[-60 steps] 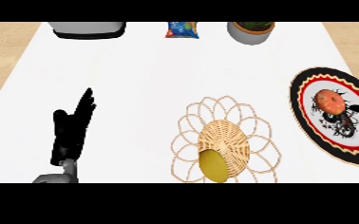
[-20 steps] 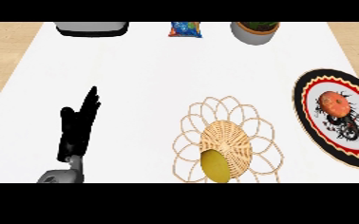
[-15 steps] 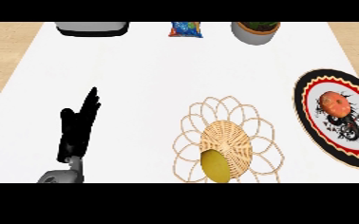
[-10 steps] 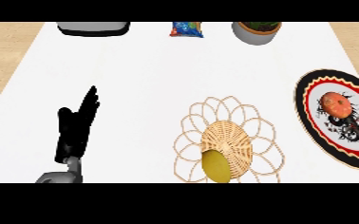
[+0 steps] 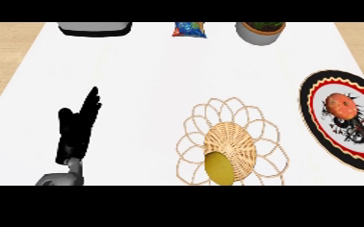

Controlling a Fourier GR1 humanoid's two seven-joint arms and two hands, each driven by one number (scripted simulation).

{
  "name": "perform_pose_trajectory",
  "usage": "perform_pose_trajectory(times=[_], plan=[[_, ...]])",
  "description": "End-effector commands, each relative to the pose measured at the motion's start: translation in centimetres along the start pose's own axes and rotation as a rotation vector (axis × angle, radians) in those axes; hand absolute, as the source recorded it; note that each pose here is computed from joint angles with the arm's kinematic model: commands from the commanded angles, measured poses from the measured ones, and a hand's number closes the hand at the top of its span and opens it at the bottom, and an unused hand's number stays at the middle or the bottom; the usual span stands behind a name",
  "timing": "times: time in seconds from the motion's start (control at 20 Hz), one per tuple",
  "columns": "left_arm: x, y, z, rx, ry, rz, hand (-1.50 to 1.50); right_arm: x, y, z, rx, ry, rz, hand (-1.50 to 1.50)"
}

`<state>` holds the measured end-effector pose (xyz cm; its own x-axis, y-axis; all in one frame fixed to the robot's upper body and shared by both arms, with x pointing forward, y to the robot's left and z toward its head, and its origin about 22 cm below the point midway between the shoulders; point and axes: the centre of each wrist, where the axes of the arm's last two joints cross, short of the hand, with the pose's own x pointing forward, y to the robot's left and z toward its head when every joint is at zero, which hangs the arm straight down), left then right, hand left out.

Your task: Pick the squash from the placemat and place it in the plate

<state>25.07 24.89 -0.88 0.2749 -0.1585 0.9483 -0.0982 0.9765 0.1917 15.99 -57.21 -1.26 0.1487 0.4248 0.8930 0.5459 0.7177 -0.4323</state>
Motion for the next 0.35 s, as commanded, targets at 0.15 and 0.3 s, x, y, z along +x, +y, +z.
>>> perform_pose_trajectory(times=[0.15, 0.3], plan=[[0.4, 1.2, 0.7, 0.004, -0.008, -0.015, 0.0, 0.2, -2.4, 0.5, -0.038, 0.028, 0.026, -1.5], [1.0, 0.9, -1.4, -0.008, 0.002, 0.009, 0.0, -0.3, -1.4, 0.8, -0.039, 0.024, 0.06, -1.5]])
